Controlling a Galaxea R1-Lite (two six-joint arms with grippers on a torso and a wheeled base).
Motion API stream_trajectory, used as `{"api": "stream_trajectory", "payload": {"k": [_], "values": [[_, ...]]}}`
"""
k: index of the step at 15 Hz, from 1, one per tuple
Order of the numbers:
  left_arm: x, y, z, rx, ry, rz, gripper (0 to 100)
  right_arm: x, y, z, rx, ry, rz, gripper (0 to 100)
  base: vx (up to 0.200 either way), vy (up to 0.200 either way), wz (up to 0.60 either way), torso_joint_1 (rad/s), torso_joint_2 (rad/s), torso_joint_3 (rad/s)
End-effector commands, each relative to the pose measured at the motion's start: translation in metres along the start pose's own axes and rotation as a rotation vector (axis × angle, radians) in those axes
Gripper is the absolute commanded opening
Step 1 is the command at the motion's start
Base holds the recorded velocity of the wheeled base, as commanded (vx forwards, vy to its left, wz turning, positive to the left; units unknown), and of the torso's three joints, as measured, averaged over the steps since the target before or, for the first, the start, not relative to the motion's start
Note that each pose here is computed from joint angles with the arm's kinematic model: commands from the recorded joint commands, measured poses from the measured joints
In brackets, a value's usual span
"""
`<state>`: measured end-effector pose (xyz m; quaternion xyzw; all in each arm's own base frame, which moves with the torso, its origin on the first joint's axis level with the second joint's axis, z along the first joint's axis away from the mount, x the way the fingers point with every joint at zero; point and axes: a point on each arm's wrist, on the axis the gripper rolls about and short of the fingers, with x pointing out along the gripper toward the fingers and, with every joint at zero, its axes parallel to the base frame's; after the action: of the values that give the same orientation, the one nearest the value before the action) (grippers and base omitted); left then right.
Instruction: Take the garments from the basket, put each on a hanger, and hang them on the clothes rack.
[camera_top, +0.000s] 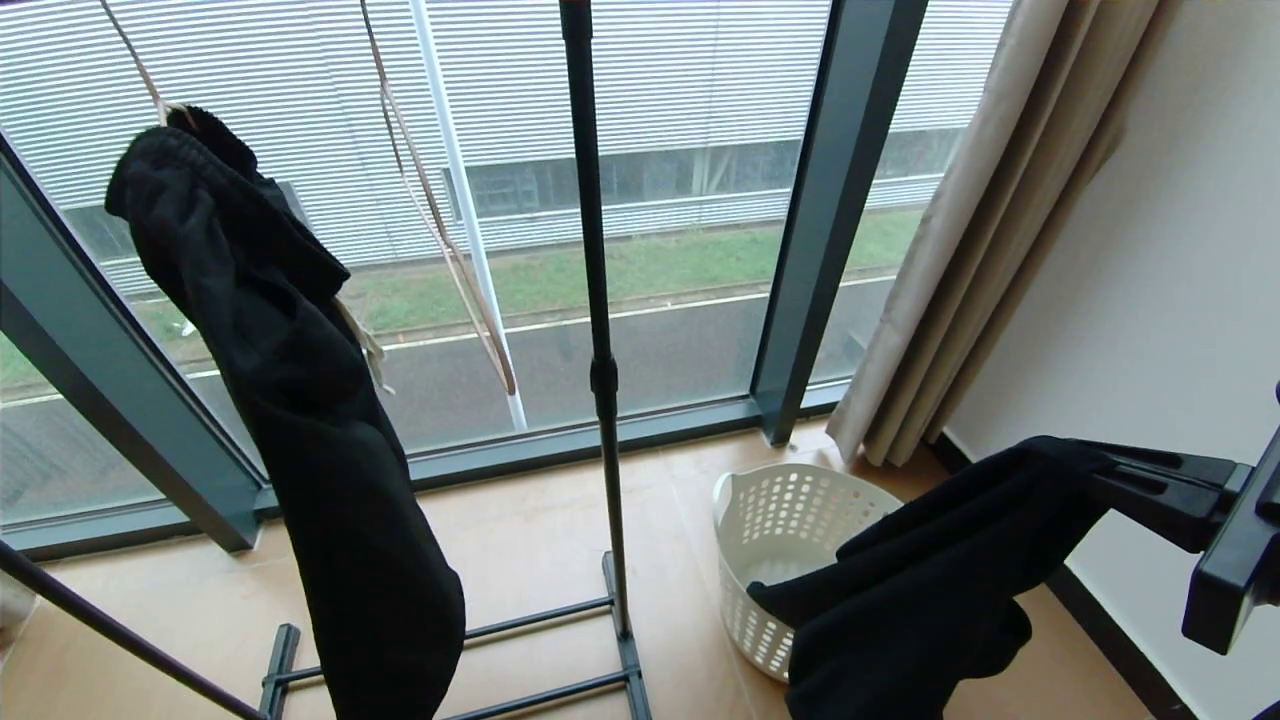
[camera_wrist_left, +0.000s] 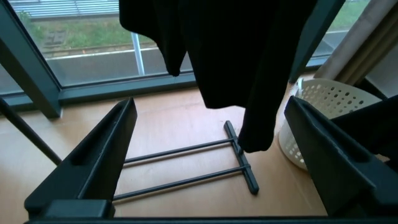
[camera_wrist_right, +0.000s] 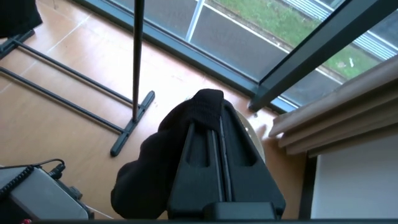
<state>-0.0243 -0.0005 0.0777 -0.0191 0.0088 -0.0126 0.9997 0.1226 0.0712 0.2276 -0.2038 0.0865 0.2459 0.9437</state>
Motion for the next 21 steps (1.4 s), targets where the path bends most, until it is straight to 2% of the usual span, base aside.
{"api": "stream_trajectory", "payload": {"k": [1,13,21], "values": [[0.0,0.0,0.0,0.0,0.0,-0.001,100,0.0007,0.0003,-0.0008,-0.001,0.004,0.001,0,0.0,0.0,0.0,0.183,-0.51,-0.119],[0.0,0.0,0.0,0.0,0.0,0.001,100,0.002,0.001,-0.0023,-0.001,0.013,0.004,0,0.0,0.0,0.0,0.231,-0.56,-0.142],[0.0,0.0,0.0,0.001,0.0,0.001,100,0.002,0.0019,-0.0047,-0.003,0.02,0.007,0,0.0,0.0,0.0,0.187,-0.4,-0.215]]}}
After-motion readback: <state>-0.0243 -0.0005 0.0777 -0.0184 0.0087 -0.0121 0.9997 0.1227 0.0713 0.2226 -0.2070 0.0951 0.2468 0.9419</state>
